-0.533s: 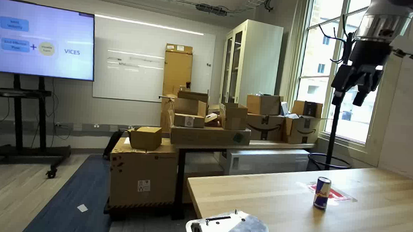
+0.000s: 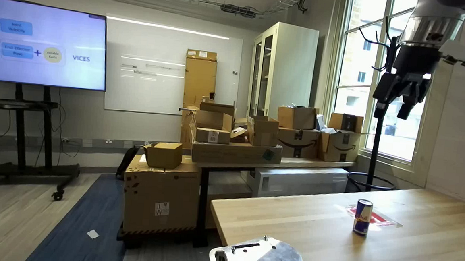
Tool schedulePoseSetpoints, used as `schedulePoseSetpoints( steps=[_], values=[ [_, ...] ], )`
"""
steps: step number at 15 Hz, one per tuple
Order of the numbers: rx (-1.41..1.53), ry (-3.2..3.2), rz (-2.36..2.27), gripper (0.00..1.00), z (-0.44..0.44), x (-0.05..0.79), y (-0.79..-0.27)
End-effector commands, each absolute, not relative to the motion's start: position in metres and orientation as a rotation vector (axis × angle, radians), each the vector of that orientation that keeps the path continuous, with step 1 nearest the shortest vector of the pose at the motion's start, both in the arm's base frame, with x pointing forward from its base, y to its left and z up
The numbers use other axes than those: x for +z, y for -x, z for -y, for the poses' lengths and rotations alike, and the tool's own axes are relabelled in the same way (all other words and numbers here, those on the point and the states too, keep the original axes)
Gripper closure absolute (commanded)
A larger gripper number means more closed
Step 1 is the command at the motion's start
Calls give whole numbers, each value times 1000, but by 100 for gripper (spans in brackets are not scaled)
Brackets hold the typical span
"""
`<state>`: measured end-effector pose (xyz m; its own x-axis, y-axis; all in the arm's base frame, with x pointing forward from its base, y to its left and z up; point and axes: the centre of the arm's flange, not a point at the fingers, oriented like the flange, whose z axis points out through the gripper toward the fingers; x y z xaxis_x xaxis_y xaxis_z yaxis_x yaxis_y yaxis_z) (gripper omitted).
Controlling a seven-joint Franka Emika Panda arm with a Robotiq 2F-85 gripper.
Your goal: Put the Red bull can on the metal object
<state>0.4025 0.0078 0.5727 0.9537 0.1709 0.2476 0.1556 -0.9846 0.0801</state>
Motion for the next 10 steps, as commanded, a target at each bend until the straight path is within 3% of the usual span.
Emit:
schedulePoseSetpoints(
  steps=[1,10],
  values=[
    [394,-3046,-255,0,-8,573,-403],
    [362,-3102,-157,0,6,564,-433]
  ],
)
